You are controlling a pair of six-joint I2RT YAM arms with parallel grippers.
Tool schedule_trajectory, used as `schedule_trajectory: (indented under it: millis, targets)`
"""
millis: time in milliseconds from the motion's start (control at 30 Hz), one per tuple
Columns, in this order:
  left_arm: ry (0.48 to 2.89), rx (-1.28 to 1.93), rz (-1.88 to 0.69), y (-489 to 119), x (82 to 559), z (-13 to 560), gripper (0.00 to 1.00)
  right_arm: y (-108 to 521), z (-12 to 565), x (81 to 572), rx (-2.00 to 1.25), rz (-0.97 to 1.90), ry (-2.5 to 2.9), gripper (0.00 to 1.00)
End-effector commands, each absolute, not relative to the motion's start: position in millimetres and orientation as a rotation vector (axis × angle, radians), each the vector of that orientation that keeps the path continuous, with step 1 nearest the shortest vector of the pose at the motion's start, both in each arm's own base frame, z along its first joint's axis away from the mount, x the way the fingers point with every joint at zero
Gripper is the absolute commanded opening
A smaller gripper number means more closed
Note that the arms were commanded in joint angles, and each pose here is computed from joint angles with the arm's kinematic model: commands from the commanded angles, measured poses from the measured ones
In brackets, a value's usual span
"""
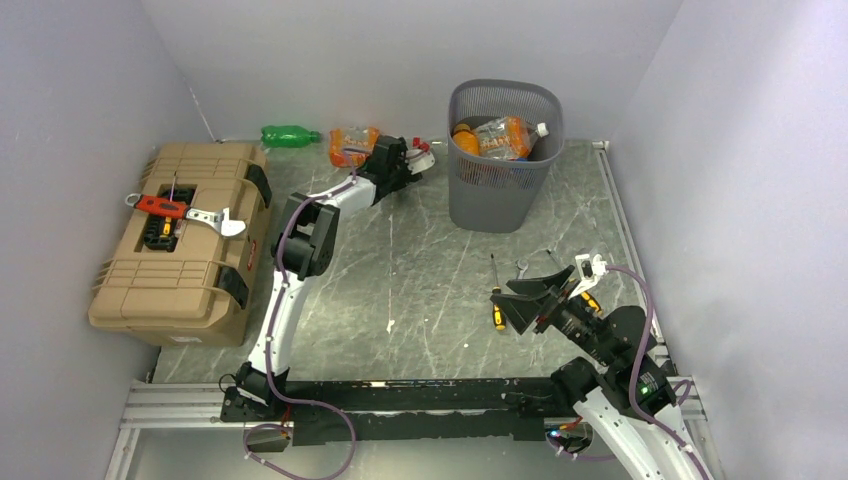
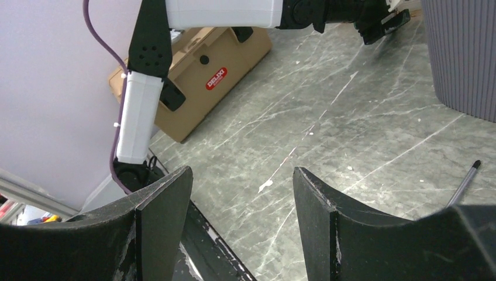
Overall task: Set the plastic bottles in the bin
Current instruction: Pick up the plastic bottle from the corner of the board.
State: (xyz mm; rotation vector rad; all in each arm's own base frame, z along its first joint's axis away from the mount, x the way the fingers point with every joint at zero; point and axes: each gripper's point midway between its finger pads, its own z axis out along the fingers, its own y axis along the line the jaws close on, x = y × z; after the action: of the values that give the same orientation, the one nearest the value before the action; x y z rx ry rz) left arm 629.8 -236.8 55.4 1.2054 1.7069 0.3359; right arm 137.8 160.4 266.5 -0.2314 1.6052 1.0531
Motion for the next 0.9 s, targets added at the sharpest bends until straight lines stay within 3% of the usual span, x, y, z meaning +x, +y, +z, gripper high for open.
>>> schedule_trajectory:
  millis: [0, 300, 533, 700, 867]
  targets:
    - [1.819, 1.291, 0.292, -231.6, 611.0, 2.4, 0.71, 157.9, 278.0, 137.6, -0.223, 1.052, 1.554, 0.67]
    - [1.757, 1.217, 0.303, -226.6, 602.0, 43.4, 0.51, 150.6, 292.0, 137.4, -0.204, 1.018, 1.535, 0.67]
    - [1.657, 1.125, 0.3, -223.5, 576.6, 125.9, 0.46, 143.6, 308.9, 133.1, -0.194, 1.001, 1.499, 0.67]
    - [1.573, 1.046, 0.257, -232.4, 529.6, 203.0, 0.45, 143.6, 318.9, 131.8, -0.189, 1.013, 1.483, 0.67]
    - [1.542, 0.914, 0.088, -242.0, 451.5, 277.8, 0.43, 148.0, 332.7, 133.2, -0.21, 1.025, 1.474, 0.67]
